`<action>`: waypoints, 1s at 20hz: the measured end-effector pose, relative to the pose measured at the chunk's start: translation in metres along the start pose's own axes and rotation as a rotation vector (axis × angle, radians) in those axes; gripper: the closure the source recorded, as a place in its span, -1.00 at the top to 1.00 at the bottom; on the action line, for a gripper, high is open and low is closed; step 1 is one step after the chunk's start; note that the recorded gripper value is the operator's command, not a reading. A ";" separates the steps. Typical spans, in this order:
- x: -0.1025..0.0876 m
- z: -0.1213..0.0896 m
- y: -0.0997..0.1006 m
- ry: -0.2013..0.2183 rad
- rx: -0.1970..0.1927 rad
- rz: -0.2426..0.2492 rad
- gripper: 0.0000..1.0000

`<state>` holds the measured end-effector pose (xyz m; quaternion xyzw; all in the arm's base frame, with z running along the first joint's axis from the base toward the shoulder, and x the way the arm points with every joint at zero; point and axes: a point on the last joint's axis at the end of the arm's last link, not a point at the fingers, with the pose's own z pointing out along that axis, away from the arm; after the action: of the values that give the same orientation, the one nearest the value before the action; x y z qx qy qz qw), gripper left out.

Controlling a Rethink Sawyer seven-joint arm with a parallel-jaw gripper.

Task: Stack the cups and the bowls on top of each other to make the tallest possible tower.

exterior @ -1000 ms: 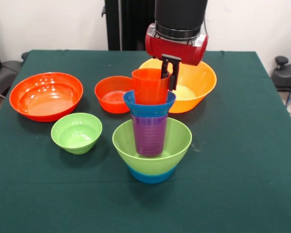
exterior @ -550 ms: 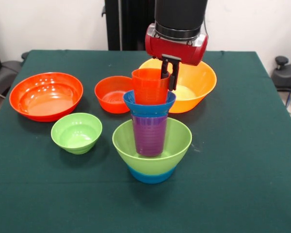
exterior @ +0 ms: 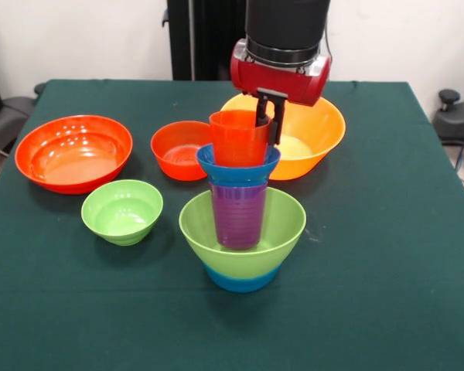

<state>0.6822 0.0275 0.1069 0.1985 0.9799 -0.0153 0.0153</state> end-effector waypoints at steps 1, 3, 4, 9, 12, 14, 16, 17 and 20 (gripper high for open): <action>0.000 0.002 -0.001 0.005 0.001 0.002 -1.00; 0.001 0.006 -0.004 0.020 0.004 0.008 -1.00; 0.002 0.007 -0.005 0.026 0.005 0.011 -1.00; 0.001 0.013 -0.012 0.072 0.014 0.033 -1.00; -0.003 0.013 -0.012 0.086 0.015 0.045 -1.00; -0.004 0.012 -0.012 0.088 0.013 0.049 -1.00; -0.006 0.012 -0.012 0.090 0.013 0.051 -1.00; -0.007 0.012 -0.012 0.092 0.014 0.053 -1.00; -0.008 0.011 -0.012 0.098 0.018 0.056 -1.00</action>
<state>0.6855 0.0126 0.0969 0.2263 0.9733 -0.0139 -0.0342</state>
